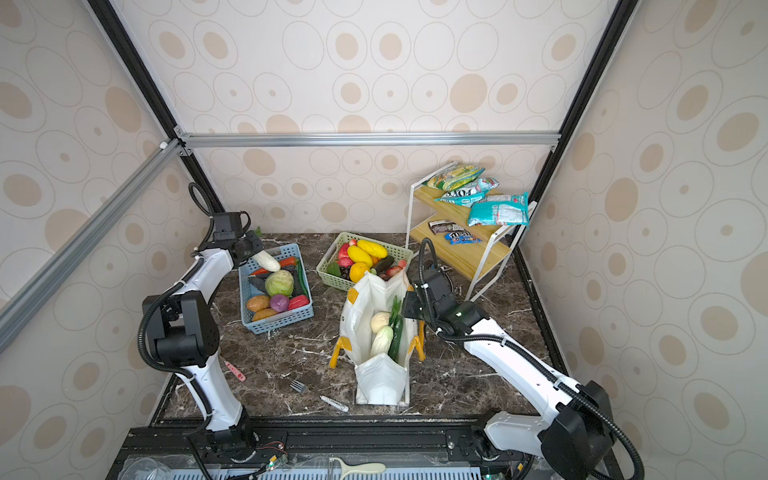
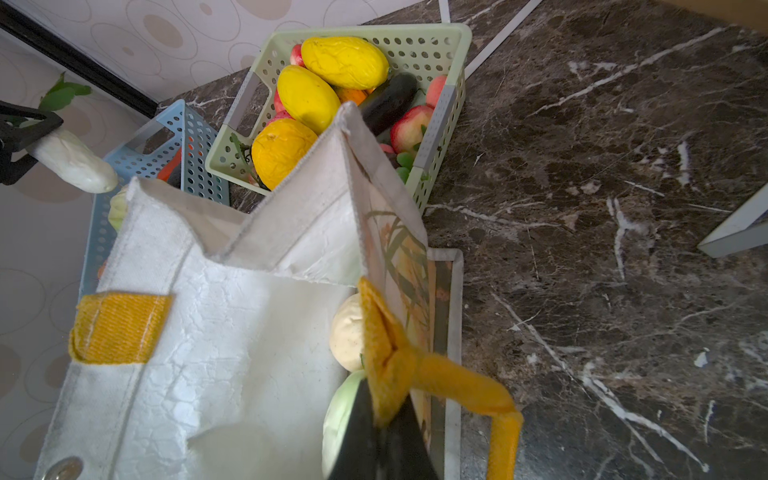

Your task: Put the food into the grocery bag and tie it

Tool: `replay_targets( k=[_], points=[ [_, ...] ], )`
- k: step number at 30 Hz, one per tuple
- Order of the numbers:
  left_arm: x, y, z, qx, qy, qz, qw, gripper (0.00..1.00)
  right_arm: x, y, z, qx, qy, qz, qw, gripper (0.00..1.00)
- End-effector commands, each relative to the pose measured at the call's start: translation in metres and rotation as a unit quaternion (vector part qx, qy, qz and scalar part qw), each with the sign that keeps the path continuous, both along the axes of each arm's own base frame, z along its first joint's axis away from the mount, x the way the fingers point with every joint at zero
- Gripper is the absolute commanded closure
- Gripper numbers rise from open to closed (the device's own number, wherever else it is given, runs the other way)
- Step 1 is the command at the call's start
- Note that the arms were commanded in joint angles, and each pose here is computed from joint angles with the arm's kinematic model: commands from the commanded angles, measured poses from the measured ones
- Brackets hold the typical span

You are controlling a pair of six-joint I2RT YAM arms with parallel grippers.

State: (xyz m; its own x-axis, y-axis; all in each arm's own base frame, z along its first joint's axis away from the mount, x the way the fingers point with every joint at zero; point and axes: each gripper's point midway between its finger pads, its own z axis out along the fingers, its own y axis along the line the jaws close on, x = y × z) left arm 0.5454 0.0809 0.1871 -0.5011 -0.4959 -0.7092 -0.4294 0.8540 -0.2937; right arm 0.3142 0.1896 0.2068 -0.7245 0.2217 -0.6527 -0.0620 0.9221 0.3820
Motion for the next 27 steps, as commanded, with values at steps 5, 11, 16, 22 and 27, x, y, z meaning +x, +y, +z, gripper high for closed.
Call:
replay_targets(
  k=[5,11,16,22,27],
  points=[
    [-0.012,-0.042,0.026,0.019,-0.014,-0.098,0.995,0.63,0.000,0.007,-0.002,0.009,0.001,0.007,1.000,1.00],
    [-0.006,-0.079,-0.005,0.027,0.026,-0.170,0.985,0.60,0.001,0.010,-0.002,0.012,0.003,0.010,1.000,1.00],
    [0.004,-0.108,-0.022,0.036,0.036,-0.214,0.976,0.58,-0.001,0.009,-0.003,0.015,0.005,0.009,1.000,1.00],
    [0.010,-0.132,-0.047,0.056,0.076,-0.239,0.967,0.55,-0.002,0.004,0.001,0.012,-0.001,0.003,1.000,1.00],
    [0.006,-0.122,-0.071,0.065,0.121,-0.219,0.966,0.55,-0.004,0.001,0.002,0.007,-0.003,0.001,1.000,1.00]
  ],
)
